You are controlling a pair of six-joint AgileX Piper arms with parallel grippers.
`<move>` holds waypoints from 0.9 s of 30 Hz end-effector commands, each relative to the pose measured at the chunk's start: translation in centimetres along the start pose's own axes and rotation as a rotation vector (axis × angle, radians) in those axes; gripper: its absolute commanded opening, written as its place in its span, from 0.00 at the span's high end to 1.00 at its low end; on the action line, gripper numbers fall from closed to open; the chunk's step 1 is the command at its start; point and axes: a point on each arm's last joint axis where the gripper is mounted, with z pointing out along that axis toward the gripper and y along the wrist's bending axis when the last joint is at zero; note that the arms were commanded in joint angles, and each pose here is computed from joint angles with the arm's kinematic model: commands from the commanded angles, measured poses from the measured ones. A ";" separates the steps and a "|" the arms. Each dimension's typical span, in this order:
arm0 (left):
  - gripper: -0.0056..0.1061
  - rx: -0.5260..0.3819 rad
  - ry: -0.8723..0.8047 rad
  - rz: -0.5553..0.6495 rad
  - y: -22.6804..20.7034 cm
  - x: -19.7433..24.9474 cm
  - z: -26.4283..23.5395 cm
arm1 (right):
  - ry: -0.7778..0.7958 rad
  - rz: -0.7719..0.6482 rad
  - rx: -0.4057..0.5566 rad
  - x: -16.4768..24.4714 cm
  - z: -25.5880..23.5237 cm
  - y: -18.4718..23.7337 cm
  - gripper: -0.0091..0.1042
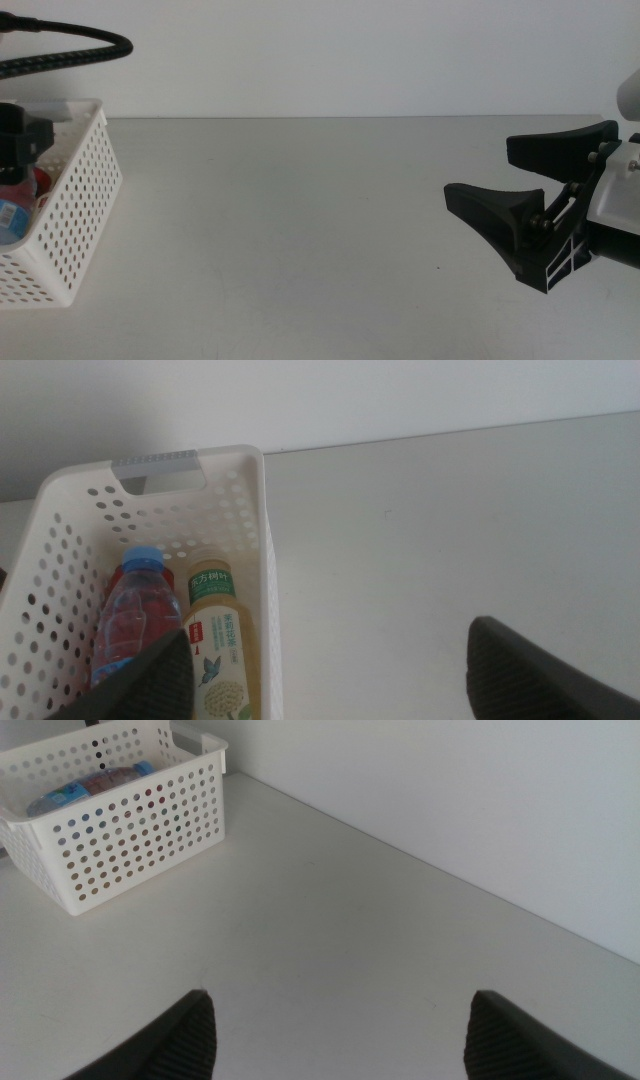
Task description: Use arms to grab the bottles and put them into the dustbin to the left of the table.
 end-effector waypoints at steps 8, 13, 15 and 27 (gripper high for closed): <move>0.11 -0.002 -0.111 -0.015 0.0 -1.5 -0.7 | -0.103 -0.034 0.222 0.6 -2.9 -3.3 0.36; 0.11 -0.003 -0.190 -0.018 -0.1 -0.1 -3.7 | -0.096 0.013 0.448 4.6 -6.3 -5.2 0.36; 0.11 -0.004 -0.216 -0.018 -0.2 1.2 -4.9 | -0.079 0.037 0.540 7.1 -7.5 -5.4 0.36; 0.11 -0.010 -0.316 -0.023 -1.0 15.3 -5.8 | -0.206 0.020 0.726 14.4 -10.9 -2.9 0.36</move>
